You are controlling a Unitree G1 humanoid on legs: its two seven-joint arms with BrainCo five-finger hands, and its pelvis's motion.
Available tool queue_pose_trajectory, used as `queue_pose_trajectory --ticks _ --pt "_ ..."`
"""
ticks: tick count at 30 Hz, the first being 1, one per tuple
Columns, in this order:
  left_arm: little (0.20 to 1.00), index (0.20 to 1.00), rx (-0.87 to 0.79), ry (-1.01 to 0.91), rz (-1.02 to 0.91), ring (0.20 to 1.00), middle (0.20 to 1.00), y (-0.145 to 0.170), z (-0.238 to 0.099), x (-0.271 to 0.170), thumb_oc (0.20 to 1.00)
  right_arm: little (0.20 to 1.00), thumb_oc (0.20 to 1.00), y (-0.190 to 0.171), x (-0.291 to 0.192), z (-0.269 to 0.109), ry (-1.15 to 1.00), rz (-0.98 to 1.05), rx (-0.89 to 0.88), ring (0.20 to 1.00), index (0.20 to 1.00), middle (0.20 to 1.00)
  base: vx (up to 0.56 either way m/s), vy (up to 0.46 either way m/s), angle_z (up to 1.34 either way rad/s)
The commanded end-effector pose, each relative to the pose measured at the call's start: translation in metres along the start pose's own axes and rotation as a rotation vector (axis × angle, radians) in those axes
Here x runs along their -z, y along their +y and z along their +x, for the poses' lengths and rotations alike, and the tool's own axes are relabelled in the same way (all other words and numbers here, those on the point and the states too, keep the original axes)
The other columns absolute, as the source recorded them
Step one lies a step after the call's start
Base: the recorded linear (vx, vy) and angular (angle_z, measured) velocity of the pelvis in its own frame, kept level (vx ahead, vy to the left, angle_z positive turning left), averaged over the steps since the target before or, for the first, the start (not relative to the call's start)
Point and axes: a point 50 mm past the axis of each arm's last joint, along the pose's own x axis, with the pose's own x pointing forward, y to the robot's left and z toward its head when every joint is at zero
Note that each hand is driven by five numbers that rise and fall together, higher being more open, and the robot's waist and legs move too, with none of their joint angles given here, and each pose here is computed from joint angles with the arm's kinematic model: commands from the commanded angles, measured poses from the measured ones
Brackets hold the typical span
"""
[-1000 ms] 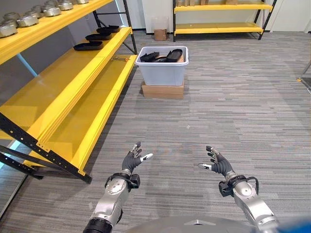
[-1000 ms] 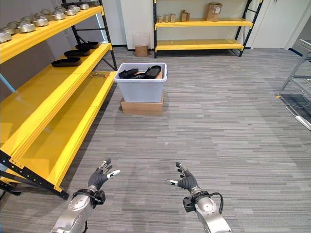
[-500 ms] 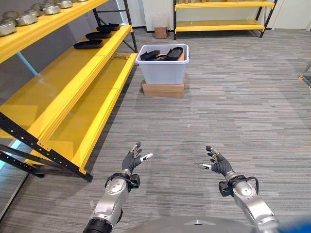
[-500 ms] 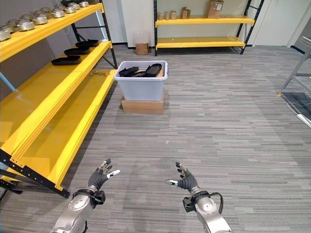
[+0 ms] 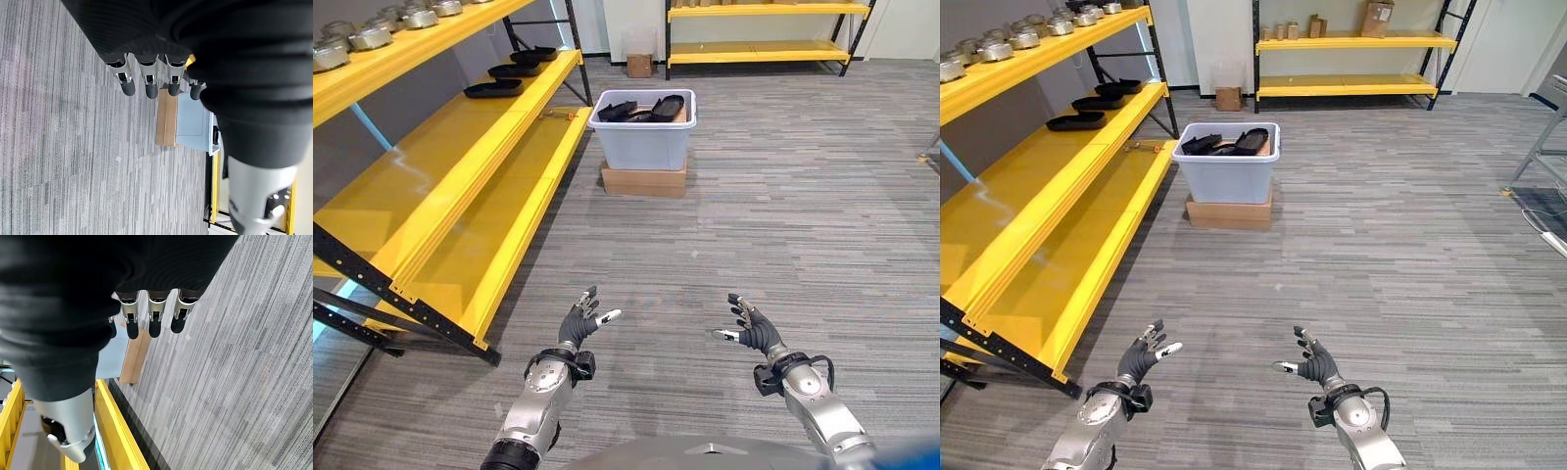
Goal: Move parts from the plastic box to the shelf.
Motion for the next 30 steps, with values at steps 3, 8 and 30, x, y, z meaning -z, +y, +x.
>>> queue_pose_trajectory --ticks 3,8,30 --pt "1.0 1.0 -0.008 -0.074 0.046 1.0 1.0 0.011 0.008 -0.017 1.0 1.0 1.0 0.009 -0.026 0.012 -0.118 0.028 -0.032 1.0 1.0 1.0 0.0 0.0 0.0" --pt "1.0 1.0 -0.008 -0.088 0.049 1.0 1.0 0.01 0.01 -0.021 1.0 1.0 1.0 0.009 -0.028 0.014 -0.124 0.028 -0.032 1.0 1.0 1.0 0.02 0.025 0.0" --pt "1.0 1.0 0.0 -0.176 0.078 1.0 1.0 0.007 0.02 -0.046 1.0 1.0 1.0 0.006 -0.046 0.026 -0.168 -0.004 -0.048 1.0 1.0 1.0 0.14 0.081 0.07"
